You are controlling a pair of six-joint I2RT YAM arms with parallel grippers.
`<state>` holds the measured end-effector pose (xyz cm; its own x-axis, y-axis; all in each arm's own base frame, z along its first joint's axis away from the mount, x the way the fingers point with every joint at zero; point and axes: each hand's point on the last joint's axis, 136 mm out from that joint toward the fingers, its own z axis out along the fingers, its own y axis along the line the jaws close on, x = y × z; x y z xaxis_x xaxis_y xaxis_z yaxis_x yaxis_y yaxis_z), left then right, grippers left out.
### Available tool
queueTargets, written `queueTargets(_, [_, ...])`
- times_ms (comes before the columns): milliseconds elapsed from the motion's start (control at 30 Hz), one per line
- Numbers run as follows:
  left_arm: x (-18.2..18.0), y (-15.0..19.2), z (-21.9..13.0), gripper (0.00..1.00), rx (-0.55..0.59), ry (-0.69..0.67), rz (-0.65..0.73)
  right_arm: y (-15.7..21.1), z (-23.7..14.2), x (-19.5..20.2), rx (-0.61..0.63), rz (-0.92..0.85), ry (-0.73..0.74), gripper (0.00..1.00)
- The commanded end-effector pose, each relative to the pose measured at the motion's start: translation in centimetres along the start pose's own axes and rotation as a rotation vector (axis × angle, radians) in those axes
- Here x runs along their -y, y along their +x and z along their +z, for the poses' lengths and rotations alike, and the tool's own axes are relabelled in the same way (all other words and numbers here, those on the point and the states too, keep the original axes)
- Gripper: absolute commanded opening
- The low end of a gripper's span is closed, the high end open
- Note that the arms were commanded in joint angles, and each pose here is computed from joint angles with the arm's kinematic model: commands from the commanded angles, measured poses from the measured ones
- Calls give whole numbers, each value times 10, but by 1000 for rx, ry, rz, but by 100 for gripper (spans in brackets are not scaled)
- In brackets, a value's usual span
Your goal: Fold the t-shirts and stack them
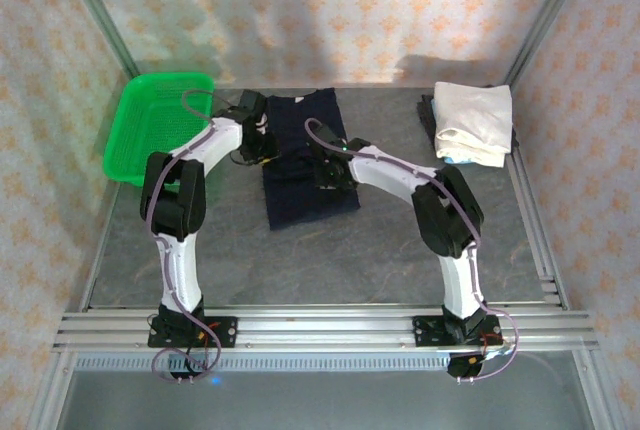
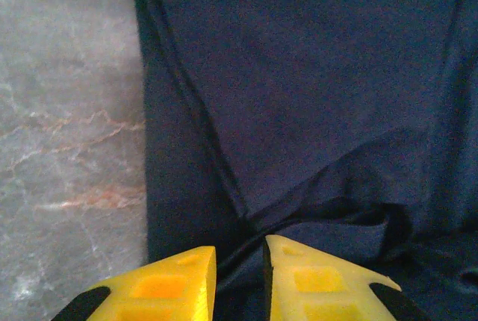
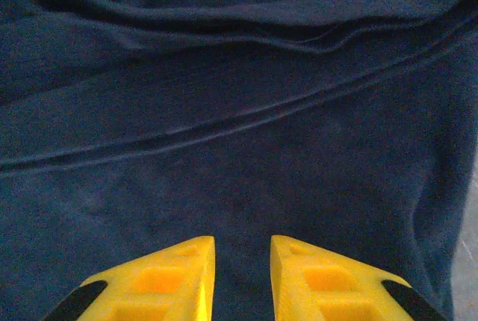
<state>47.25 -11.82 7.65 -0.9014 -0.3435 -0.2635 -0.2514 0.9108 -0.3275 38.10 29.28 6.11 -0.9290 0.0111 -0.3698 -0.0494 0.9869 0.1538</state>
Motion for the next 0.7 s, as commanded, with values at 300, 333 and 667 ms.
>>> queueTargets(300, [-13,-11,-69,30,109,-15,32,-40,31,-3,23,20,66,24])
queueTargets(333, [-19,-8,-73,30,117,-28,28,-46,34,-1,21,27,77,23])
queueTargets(667, [-51,58,-89,32,90,-63,38,-112,48,14,5,80,33,24])
